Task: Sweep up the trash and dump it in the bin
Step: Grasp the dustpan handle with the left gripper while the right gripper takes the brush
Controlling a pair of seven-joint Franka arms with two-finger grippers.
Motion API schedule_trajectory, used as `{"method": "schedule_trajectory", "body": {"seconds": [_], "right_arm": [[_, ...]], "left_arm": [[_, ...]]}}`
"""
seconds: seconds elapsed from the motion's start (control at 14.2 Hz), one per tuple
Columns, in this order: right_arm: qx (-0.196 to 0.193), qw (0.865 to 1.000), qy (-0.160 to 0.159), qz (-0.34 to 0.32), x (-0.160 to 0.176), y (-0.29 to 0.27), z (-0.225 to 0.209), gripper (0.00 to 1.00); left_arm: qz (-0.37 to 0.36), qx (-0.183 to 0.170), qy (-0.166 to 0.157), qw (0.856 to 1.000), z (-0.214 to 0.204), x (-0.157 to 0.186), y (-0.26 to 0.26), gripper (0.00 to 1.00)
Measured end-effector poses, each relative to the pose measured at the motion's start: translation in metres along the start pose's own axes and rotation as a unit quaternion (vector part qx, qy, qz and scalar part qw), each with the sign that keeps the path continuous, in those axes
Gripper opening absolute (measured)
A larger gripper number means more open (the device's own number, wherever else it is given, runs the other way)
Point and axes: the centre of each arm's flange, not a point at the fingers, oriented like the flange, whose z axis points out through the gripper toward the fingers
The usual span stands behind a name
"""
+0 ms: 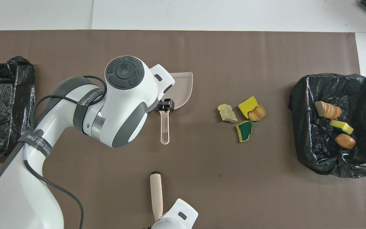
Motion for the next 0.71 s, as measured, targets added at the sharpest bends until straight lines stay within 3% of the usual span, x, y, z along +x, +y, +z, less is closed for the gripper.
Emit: {"method": "schedule_trajectory", "body": {"seconds": [0.28, 0.49, 0.57, 0.71], "right_arm": [[0.005, 1.0, 0.001, 0.01, -0.003, -0.01, 0.045, 1.0], [0.003, 1.0, -0.001, 0.003, -0.009, -0.014, 0.049, 1.0], [0.004, 1.0, 0.001, 0.001, -0.011, -0.016, 0.05, 0.93], [0.005, 1.0, 0.003, -0.001, -0.014, -0.017, 0.053, 0.68]], "left_arm": [[-0.011, -0.009, 0.016, 1.0, 0.033, -0.01, 0.017, 0.98], [-0.009, -0.005, 0.004, 1.0, 0.054, -0.019, 0.029, 0.96], [-0.009, -0.004, 0.001, 1.0, 0.06, -0.02, 0.033, 0.96], [-0.01, -0.003, -0.001, 1.0, 0.066, -0.02, 0.034, 0.93]]}}
